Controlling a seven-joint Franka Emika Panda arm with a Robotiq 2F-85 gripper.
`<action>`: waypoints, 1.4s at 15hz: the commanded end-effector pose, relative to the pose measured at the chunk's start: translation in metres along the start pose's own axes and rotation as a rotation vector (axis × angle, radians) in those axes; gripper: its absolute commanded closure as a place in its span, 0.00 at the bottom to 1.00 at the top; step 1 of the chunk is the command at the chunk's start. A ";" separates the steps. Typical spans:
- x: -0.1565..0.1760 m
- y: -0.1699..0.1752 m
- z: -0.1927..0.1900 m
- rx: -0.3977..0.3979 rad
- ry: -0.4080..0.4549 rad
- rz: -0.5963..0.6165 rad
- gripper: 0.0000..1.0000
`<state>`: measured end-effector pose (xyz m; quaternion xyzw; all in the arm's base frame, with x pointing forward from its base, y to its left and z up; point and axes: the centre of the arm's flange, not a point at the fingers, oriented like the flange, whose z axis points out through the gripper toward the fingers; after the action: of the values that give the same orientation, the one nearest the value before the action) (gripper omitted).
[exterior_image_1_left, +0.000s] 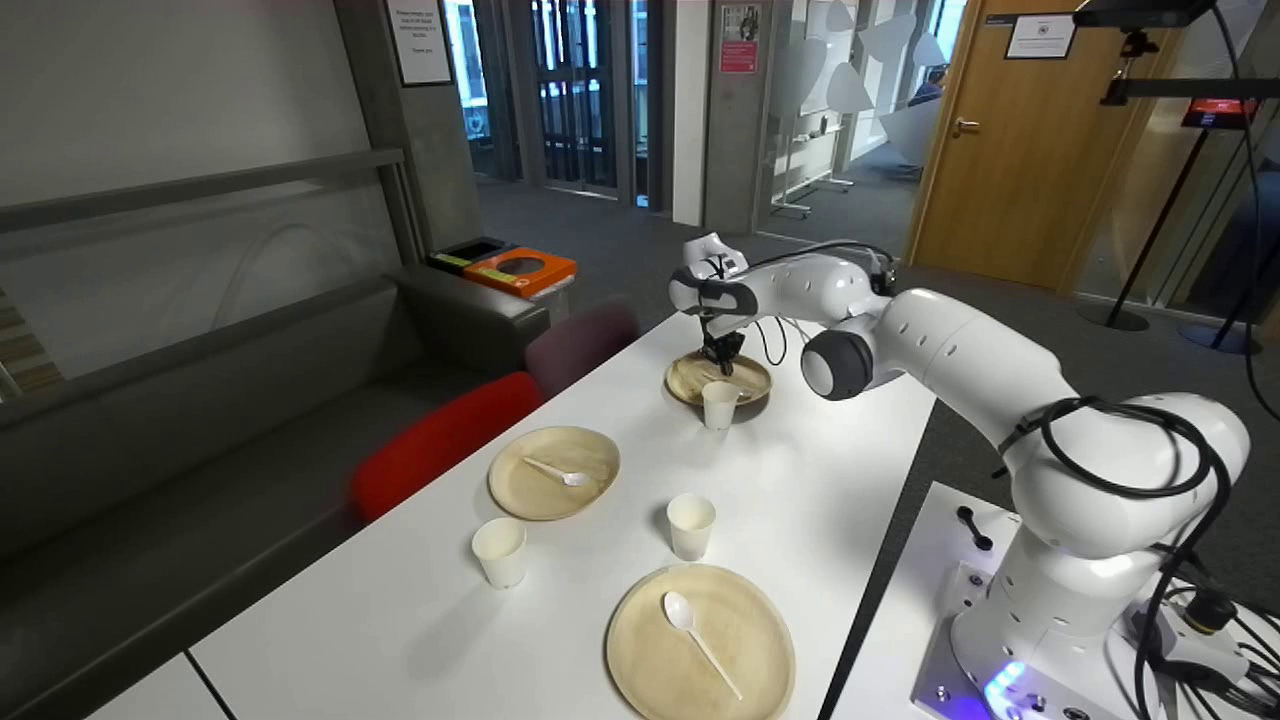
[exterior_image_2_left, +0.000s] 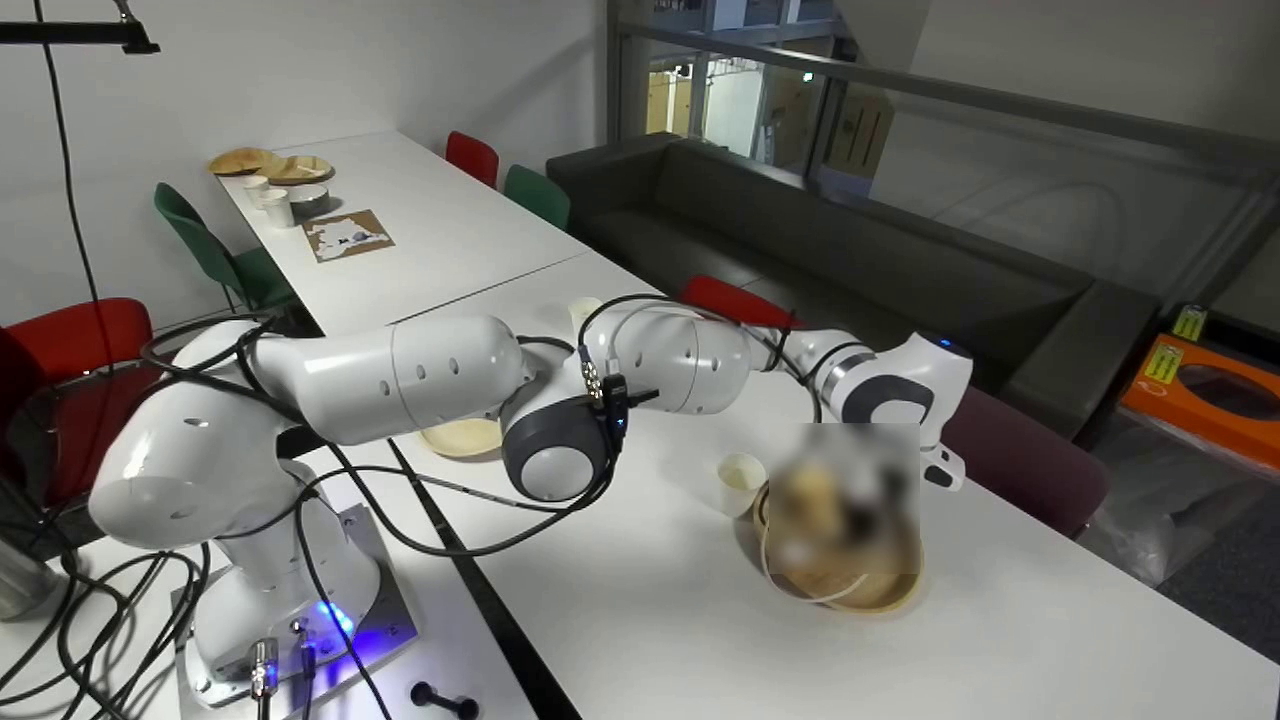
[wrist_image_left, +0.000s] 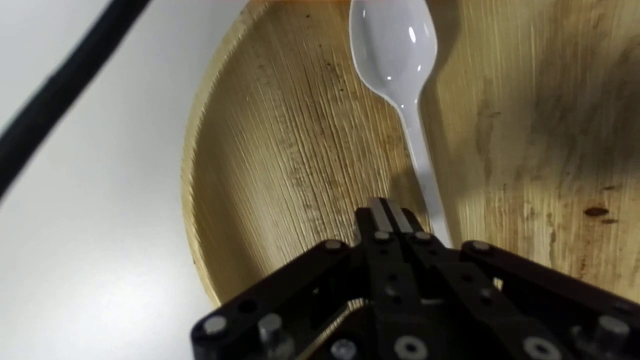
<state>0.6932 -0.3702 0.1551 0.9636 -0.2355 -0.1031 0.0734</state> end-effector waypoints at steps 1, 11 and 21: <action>0.068 -0.005 -0.005 0.032 0.009 0.064 1.00; 0.071 -0.014 -0.004 0.071 0.069 0.203 1.00; 0.072 -0.024 -0.008 0.112 0.042 0.251 1.00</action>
<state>0.7065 -0.3598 0.1488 0.9366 -0.3408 -0.0551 0.0596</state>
